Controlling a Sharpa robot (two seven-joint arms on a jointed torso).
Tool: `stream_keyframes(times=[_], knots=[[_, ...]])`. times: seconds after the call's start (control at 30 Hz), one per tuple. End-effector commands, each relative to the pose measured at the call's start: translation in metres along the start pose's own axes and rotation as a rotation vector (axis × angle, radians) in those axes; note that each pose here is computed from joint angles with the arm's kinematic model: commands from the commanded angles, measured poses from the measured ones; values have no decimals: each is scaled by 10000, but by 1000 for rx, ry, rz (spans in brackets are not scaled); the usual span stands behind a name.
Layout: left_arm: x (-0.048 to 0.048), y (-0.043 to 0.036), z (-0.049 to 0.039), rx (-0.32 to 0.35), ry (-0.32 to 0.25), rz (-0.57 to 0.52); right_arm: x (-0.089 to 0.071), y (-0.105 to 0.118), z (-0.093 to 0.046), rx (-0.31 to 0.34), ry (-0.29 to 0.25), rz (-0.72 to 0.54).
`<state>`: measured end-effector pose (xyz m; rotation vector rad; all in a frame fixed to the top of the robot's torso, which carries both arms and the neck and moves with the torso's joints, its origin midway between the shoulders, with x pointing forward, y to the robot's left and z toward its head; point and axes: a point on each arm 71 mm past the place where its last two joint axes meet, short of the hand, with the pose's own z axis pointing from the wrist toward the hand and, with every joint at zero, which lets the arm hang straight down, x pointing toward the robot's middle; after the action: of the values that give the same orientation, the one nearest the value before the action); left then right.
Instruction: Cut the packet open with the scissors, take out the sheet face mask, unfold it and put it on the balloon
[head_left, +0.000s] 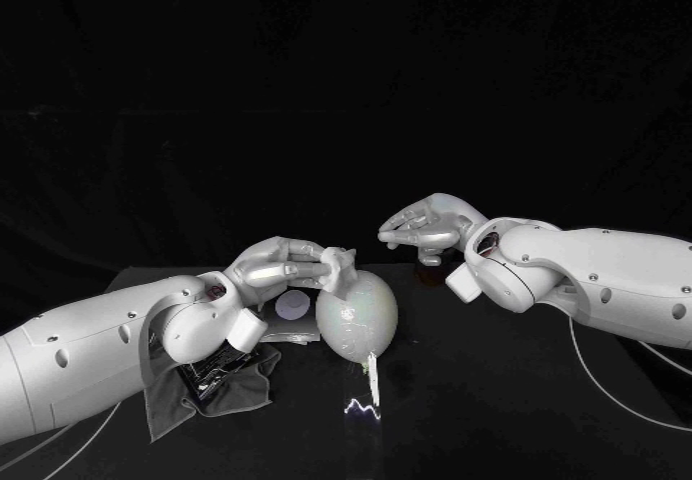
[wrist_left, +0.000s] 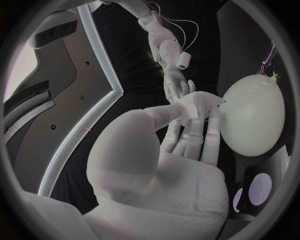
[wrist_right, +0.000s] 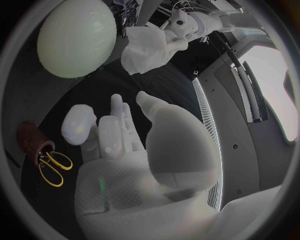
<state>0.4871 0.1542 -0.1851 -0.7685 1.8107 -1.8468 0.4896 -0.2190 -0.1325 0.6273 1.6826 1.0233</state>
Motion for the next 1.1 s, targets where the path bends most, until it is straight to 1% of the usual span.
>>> stream_keyframes(times=[0.03, 0.1, 0.3, 0.47, 0.57, 0.7, 0.8, 0.83, 0.97, 1.0, 1.1], knots=[[47, -44, 1, 42, 50, 52, 66, -8, 2, -15, 76, 55], [49, -53, -7, 54, 54, 70, 84, -28, -1, -4, 86, 81], [54, -82, -47, 83, 66, 183, 140, -58, -22, 15, 122, 136], [48, -96, -73, 92, 67, 213, 179, -51, -32, 6, 149, 123], [59, -101, -81, 94, 73, 219, 184, -37, -26, -13, 143, 106], [78, -106, -94, 95, 84, 226, 182, 32, -15, -103, 102, 21], [86, -108, -101, 95, 89, 229, 187, 90, -14, -184, 81, -83], [87, -108, -102, 95, 90, 229, 190, 102, -16, -201, 79, -107], [86, -108, -110, 93, 91, 231, 222, 178, -48, -312, 72, -284], [86, -108, -111, 93, 91, 231, 228, 191, -56, -330, 71, -313], [83, -107, -116, 91, 92, 231, 270, 243, -93, -406, 78, -435]])
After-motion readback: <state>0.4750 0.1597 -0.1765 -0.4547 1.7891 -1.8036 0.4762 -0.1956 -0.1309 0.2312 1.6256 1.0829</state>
